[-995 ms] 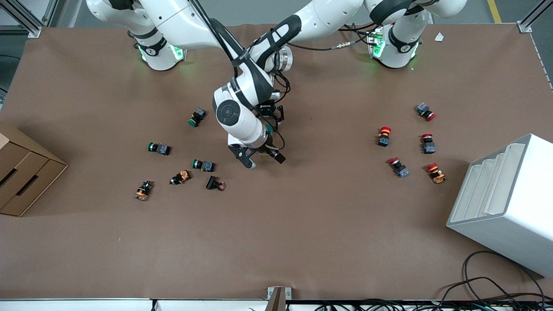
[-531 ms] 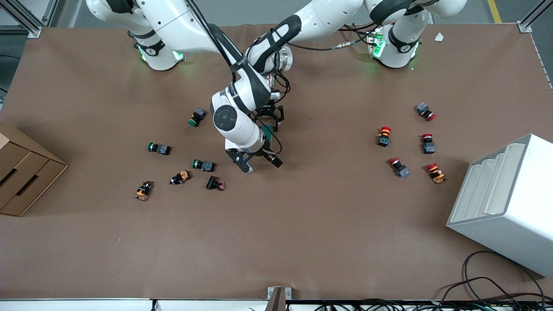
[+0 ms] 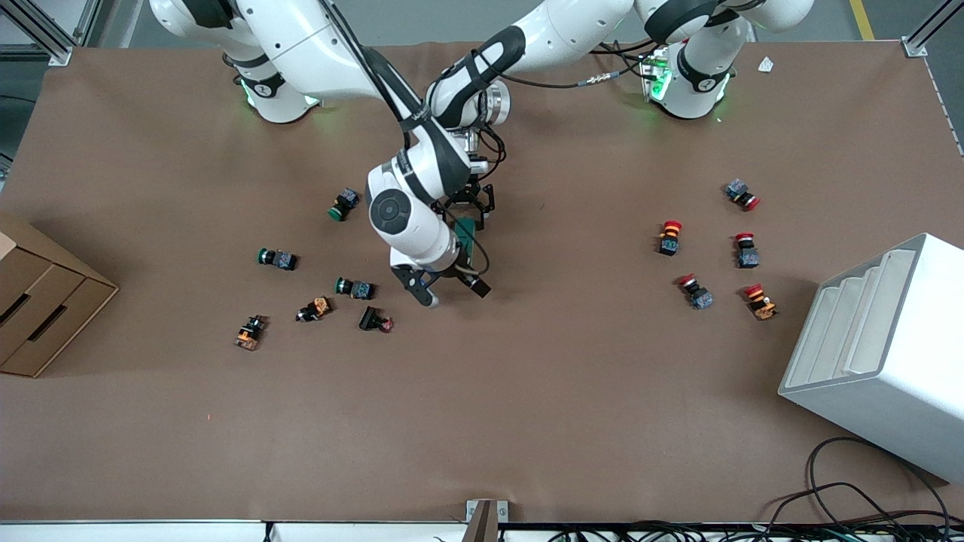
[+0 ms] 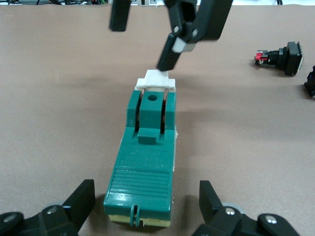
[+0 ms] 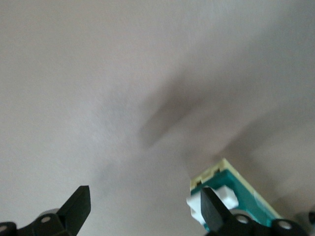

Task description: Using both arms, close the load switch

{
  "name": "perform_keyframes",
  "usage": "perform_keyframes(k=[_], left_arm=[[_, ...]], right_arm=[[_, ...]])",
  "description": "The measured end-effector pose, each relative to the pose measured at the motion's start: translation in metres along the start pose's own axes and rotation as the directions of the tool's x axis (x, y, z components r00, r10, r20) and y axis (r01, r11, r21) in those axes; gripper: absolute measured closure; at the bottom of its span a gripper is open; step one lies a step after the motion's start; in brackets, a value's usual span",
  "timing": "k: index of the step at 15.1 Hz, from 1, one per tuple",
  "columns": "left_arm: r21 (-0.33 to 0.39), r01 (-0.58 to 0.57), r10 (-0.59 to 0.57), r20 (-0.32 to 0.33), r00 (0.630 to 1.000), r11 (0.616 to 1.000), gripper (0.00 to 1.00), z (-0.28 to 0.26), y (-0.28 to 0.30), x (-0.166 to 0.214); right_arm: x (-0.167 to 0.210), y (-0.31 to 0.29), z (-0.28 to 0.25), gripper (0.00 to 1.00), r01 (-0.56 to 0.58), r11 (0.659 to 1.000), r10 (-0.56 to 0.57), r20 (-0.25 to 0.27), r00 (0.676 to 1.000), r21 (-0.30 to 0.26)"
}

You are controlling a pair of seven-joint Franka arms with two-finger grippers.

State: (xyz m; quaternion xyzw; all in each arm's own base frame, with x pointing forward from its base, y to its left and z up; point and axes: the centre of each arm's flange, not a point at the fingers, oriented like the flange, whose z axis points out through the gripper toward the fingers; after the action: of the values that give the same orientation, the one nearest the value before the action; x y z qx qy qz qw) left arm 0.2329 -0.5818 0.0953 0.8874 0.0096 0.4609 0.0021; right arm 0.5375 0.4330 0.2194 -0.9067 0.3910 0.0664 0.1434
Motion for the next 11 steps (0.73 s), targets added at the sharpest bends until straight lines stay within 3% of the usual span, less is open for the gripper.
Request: perform_keyframes(k=[6,9,11], left_arm=[[0.002,0.013,-0.013,-0.005,1.000,1.000,0.05,0.003,0.004,0.008],[0.046,0.018,-0.019,0.033,0.999,0.999,0.06,-0.001,0.013,0.023],[0.082,0.017,-0.023,0.071,0.997,0.996,0.05,-0.007,0.022,0.044]], right_arm=[[0.085,0.014,-0.067,0.00,0.134,0.982,-0.125,0.076,0.989,-0.133],[0.137,0.041,-0.138,0.00,0.249,0.949,-0.223,0.145,0.964,-0.195],[0.170,0.067,-0.186,0.00,0.349,0.903,-0.314,0.171,0.934,-0.249]])
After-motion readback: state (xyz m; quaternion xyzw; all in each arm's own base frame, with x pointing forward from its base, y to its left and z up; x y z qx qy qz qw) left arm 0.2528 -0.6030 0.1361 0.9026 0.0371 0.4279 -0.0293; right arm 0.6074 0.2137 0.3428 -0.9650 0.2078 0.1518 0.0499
